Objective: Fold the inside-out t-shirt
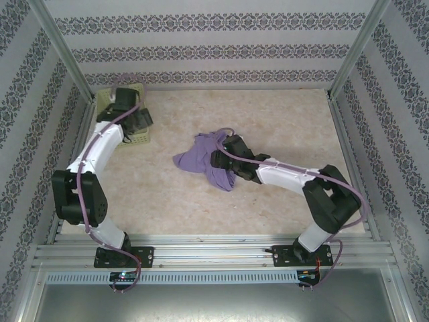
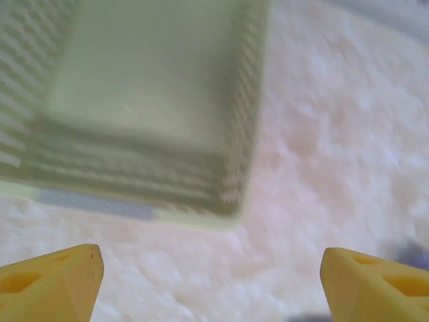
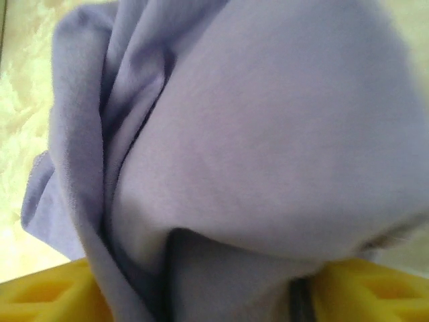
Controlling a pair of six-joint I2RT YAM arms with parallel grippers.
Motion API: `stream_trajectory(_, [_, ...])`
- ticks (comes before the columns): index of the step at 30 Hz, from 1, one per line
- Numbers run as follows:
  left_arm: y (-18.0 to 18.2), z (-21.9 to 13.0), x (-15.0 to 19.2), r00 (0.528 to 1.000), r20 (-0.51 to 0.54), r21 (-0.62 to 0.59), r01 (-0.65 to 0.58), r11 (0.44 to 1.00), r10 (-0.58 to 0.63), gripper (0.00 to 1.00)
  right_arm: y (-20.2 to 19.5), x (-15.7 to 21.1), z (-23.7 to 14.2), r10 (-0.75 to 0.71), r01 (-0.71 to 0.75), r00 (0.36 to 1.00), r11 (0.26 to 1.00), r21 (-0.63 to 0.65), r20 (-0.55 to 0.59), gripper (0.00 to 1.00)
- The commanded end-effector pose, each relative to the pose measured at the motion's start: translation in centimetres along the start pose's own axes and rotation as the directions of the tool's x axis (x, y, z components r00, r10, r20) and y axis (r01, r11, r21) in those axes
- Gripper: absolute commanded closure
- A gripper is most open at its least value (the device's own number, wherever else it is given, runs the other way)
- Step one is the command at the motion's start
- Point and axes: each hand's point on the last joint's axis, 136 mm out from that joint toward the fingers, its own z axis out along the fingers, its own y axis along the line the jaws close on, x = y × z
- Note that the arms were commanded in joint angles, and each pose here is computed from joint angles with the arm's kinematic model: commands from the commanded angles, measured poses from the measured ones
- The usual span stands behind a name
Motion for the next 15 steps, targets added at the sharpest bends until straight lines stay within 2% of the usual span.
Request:
stream_trajectory(1, [-5.3,-1.2,4.4,0.994,-0.05,0.14,-0.086,0.986,0.094,0.15,-1.6,-0.2,-3.5,-0.055,0.054,0.998,0.997,0.055,0.022,0.22])
stream_trajectory(5, [-10.2,-1.0,10.9,0.968,-0.11,0.261,-0.191,0.946,0.226,0.17,-3.3,1.7,-4.9,-0.022,0.023,1.0,0.999,0.027,-0.02,0.22])
stream_trajectory(8, [-12.0,0.1,14.7,0.95,-0.168,0.319,-0.201,0.926,0.264,0.19,-4.3,2.9,-5.0,-0.004,0.005,0.999,0.999,0.032,-0.034,0.23])
stream_trajectory(12, [-13.7,1.4,17.5,0.935,-0.204,0.373,-0.199,0.906,0.289,0.2,-4.2,3.1,-4.5,0.032,-0.032,0.999,0.999,-0.008,-0.037,0.26])
stream_trajectory(15, [-14.1,3.0,18.7,0.931,-0.231,0.377,-0.182,0.908,0.283,0.26,-3.4,2.2,-3.8,0.038,-0.039,0.999,0.999,-0.031,-0.036,0.28])
